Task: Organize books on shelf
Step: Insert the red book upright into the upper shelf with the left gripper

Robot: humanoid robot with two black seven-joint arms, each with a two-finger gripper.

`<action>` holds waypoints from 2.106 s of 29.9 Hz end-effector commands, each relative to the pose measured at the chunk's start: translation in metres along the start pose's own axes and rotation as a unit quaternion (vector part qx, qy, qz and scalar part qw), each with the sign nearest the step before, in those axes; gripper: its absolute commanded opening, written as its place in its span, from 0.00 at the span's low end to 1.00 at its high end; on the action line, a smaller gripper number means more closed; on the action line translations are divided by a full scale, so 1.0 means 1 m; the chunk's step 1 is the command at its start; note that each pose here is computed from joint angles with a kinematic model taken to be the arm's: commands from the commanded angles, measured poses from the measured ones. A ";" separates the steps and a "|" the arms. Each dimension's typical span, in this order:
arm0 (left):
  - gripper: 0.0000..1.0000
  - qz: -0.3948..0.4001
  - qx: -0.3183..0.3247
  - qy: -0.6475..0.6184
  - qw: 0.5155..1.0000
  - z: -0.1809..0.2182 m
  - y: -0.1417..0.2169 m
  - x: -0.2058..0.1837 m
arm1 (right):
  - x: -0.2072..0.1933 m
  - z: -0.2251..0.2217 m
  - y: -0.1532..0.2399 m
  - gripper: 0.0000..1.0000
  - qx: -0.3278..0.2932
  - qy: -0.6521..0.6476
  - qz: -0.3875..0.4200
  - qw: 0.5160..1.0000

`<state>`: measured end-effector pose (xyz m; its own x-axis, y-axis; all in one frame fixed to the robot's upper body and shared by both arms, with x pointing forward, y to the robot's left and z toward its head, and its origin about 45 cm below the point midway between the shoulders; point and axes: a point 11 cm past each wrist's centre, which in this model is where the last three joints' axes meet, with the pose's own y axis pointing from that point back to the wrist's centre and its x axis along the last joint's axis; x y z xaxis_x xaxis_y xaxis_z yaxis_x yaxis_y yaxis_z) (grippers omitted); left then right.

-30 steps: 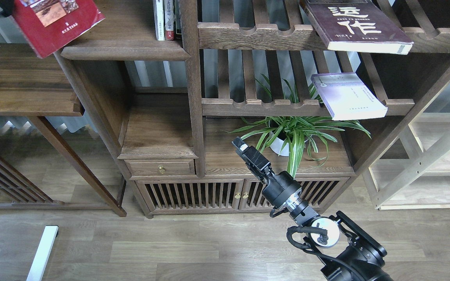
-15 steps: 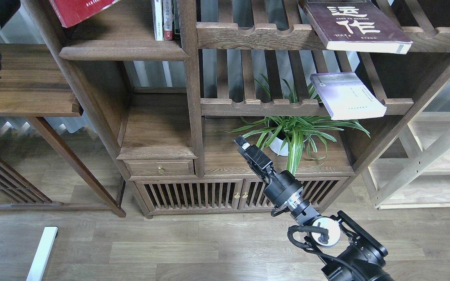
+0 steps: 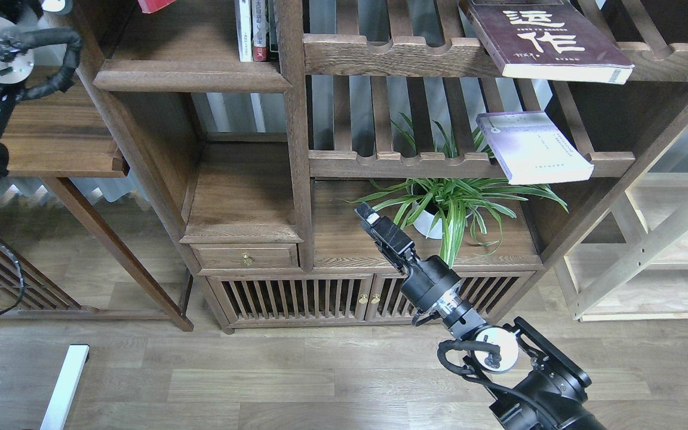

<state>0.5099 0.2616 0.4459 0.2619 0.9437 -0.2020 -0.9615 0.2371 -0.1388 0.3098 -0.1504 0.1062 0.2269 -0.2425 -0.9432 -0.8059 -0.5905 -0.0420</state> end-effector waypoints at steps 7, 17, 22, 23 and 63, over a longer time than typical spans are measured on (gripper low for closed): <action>0.04 0.012 0.002 -0.006 1.000 -0.012 -0.007 0.004 | 0.000 0.001 0.000 0.68 -0.003 0.000 -0.001 1.000; 0.02 -0.001 0.023 -0.028 0.999 -0.024 -0.008 -0.001 | -0.001 0.003 0.000 0.68 -0.005 0.000 -0.001 1.000; 0.03 -0.007 0.032 -0.046 0.998 -0.026 -0.011 -0.007 | -0.001 0.003 0.000 0.68 -0.005 0.000 -0.001 1.000; 0.03 -0.006 0.030 -0.048 0.998 -0.024 -0.012 -0.007 | -0.001 0.003 0.000 0.68 -0.005 0.000 -0.001 1.000; 0.52 -0.019 0.060 -0.084 0.995 -0.046 -0.022 -0.026 | -0.002 0.005 -0.001 0.68 -0.009 0.000 -0.003 1.000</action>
<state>0.5276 0.2222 0.4094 0.2882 0.9570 -0.0330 -0.9575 0.2876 -0.0236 0.3073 -0.1458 0.1066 0.2325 -0.2392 -0.9427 -0.7950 -0.6051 -0.0426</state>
